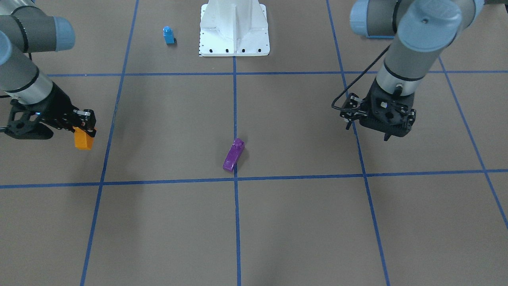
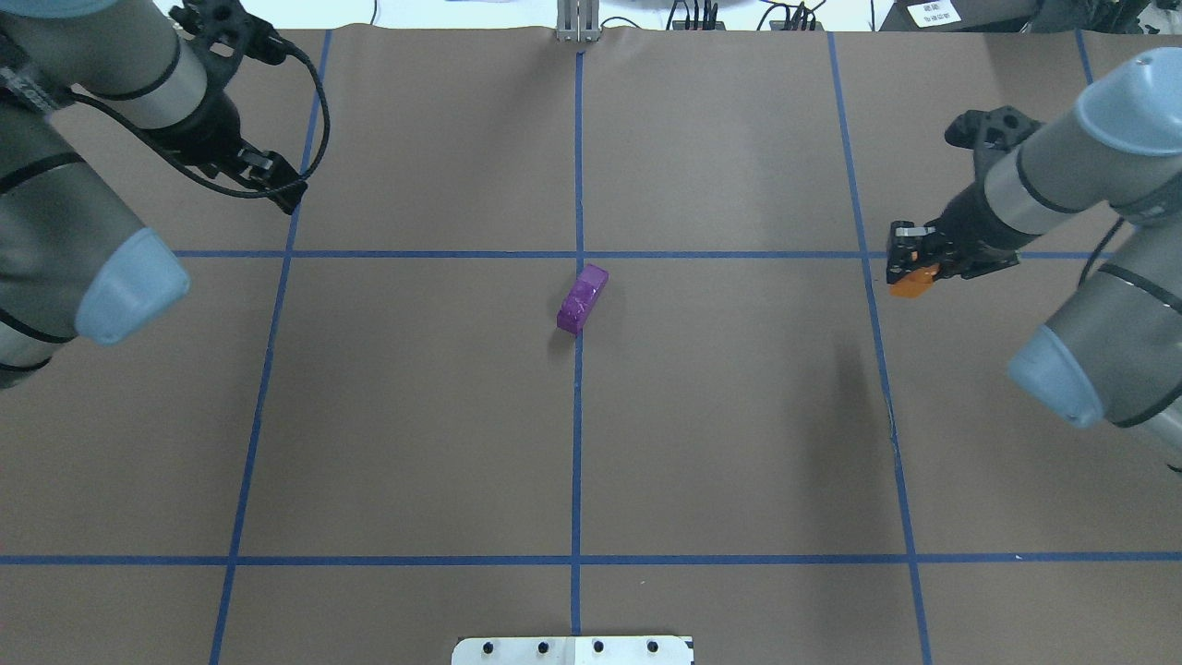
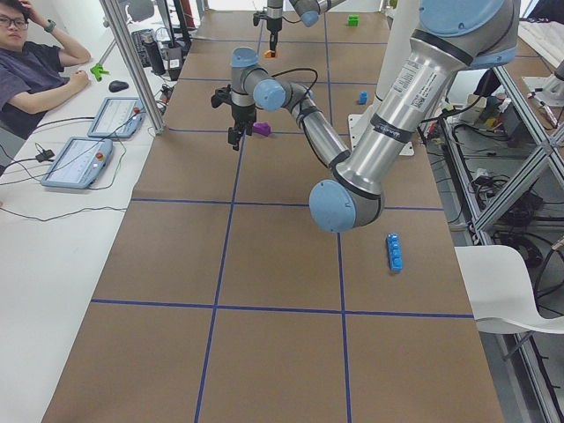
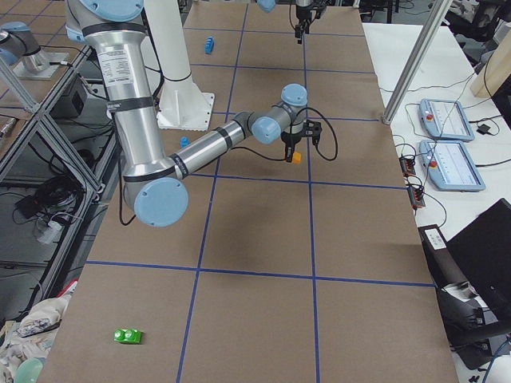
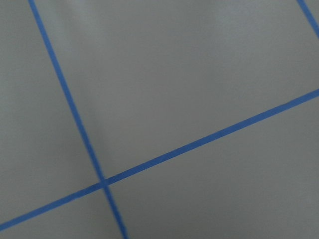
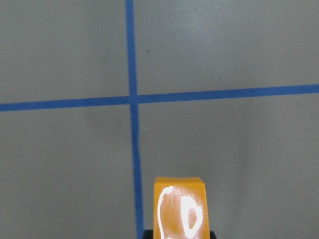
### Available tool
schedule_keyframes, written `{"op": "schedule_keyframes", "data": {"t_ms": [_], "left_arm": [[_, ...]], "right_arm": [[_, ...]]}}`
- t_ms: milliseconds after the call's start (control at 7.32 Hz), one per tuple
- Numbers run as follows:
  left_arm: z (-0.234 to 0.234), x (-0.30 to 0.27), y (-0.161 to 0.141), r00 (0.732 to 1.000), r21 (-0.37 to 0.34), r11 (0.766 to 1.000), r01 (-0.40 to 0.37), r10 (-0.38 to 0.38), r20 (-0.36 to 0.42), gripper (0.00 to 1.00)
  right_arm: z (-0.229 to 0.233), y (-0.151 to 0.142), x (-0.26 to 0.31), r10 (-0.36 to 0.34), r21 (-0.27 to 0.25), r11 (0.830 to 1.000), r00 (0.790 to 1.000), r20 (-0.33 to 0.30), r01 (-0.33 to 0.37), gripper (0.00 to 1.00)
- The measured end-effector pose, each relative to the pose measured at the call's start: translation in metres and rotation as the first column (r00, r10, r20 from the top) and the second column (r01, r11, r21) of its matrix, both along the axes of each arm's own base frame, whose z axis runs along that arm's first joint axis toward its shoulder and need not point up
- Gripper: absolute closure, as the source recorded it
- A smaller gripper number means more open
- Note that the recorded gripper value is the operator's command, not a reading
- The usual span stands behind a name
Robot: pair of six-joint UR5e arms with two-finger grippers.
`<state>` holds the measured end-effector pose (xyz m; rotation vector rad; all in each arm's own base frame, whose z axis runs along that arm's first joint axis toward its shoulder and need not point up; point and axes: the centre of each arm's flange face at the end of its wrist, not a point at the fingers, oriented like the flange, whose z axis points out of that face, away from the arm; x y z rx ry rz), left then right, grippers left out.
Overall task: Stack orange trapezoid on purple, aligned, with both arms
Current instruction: 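Carry the orange block over the purple block with the right gripper while the left withdraws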
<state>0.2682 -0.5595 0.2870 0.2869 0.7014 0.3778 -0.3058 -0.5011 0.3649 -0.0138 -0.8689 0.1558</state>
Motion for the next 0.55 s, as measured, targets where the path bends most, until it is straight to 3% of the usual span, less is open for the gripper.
{"op": "schedule_keyframes", "data": {"t_ms": [273,546], "left_arm": [[0.052,-0.065,-0.013,0.998,0.024,0.999,-0.041,0.04,0.039,0.0],[0.087,-0.097,-0.013,0.996,0.028,0.998,-0.064,0.062,0.067,0.0]], "right_arm": [[-0.101,-0.004,-0.098,0.069,-0.106,0.992,0.998,0.015,-0.067,1.0],[-0.189,0.007,-0.185,0.121,-0.168,0.978,0.993,-0.007,-0.121,1.0]]}}
